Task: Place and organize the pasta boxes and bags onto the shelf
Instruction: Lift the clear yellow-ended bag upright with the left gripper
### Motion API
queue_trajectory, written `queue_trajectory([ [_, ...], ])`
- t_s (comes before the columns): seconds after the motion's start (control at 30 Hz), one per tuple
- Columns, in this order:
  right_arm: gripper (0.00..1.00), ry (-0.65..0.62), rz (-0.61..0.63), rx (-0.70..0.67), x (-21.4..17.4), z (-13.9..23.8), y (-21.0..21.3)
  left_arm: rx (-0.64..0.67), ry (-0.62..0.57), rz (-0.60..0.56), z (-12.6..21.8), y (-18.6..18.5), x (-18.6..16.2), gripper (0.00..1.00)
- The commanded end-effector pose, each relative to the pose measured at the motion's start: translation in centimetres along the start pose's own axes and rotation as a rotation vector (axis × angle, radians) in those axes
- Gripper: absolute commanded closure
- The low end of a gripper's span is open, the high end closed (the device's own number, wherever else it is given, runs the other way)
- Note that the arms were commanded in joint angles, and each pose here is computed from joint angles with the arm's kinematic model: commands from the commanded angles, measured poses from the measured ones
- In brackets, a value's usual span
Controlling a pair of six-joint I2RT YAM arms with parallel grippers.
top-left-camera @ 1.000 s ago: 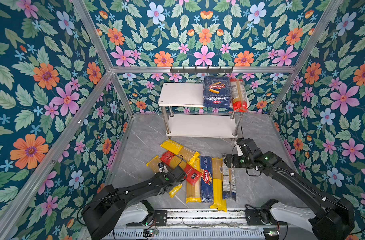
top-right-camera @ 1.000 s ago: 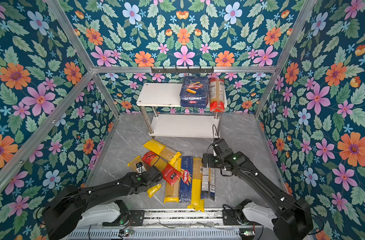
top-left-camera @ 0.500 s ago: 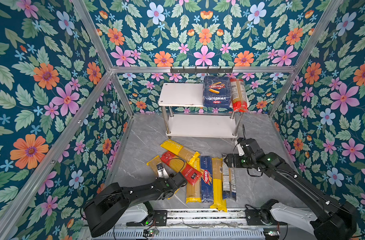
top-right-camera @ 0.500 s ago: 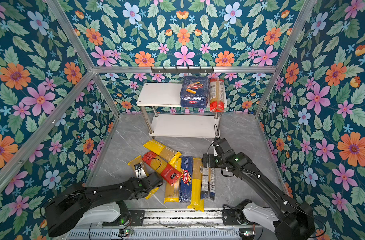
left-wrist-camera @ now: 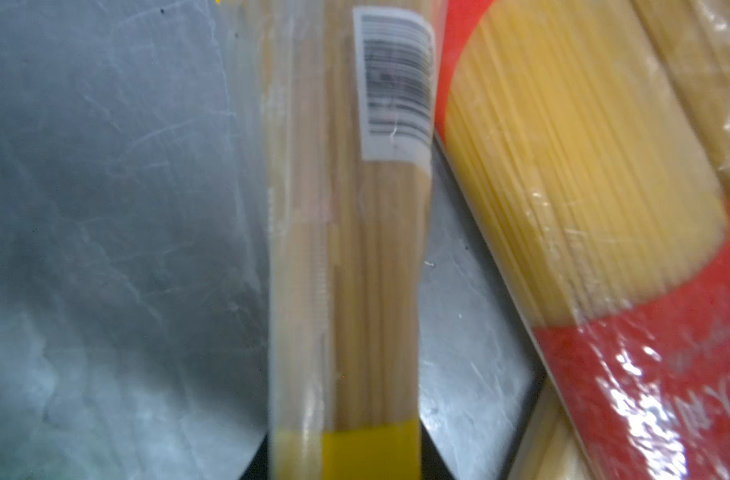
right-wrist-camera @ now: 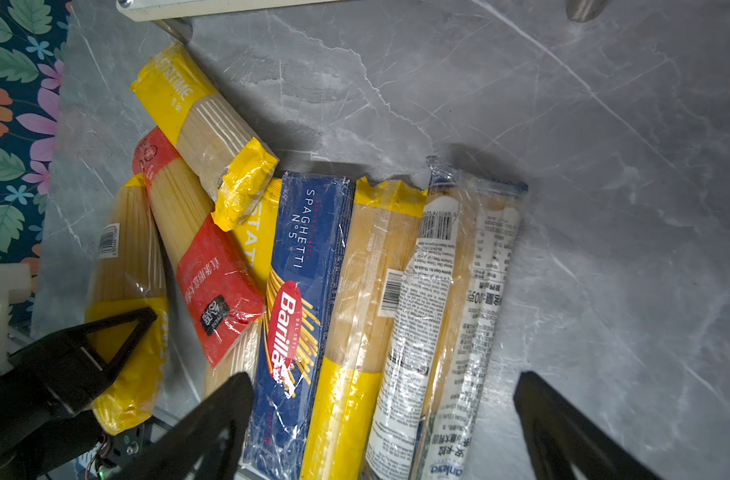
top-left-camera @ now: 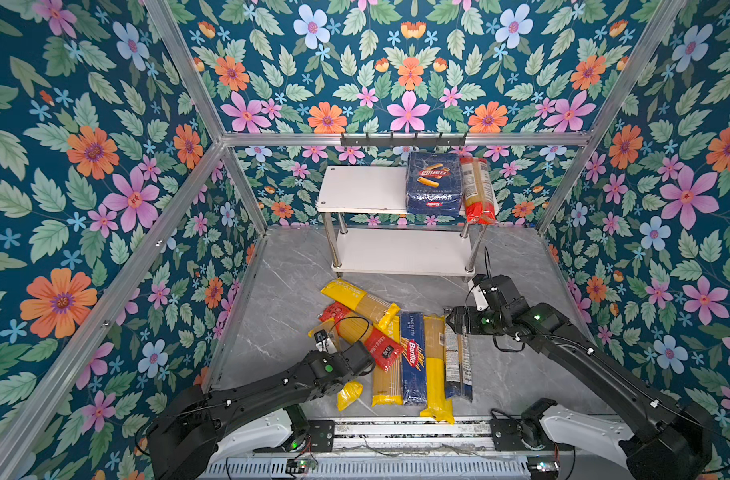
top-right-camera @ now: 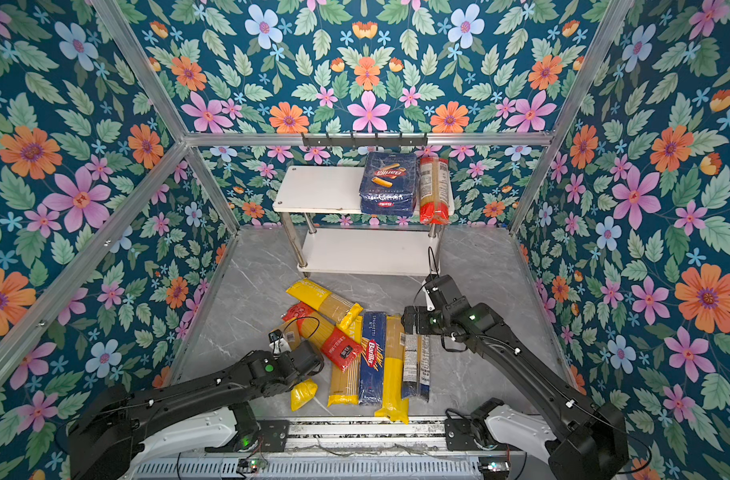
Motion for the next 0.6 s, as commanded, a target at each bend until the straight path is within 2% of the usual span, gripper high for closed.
queue_trajectory([
  [0.0,0.01,-0.013,-0.009,0.016,0.4,0.2,0.3,0.068,0.013,-0.106,0.9,0.3,0.5,1.0],
  [0.27,0.01,-0.033,-0.011,0.018,0.7,1.1,0.5,0.126,-0.081,-0.278,3.5,-3.6,4.2,1.0],
  [0.57,0.01,-0.048,-0.012,0.007,1.6,1.7,0.5,0.096,-0.192,-0.34,8.7,-6.1,8.0,1.0],
])
Point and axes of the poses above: each gripper's point midway between its finger pads, its own z axis back along the fingers, its own y axis along the line the jaws close on, x = y × z, the point moved 3 cm from there along z, back along the fingers, and after that the axes turned 12 degrees about z, right-handed, at the moved point
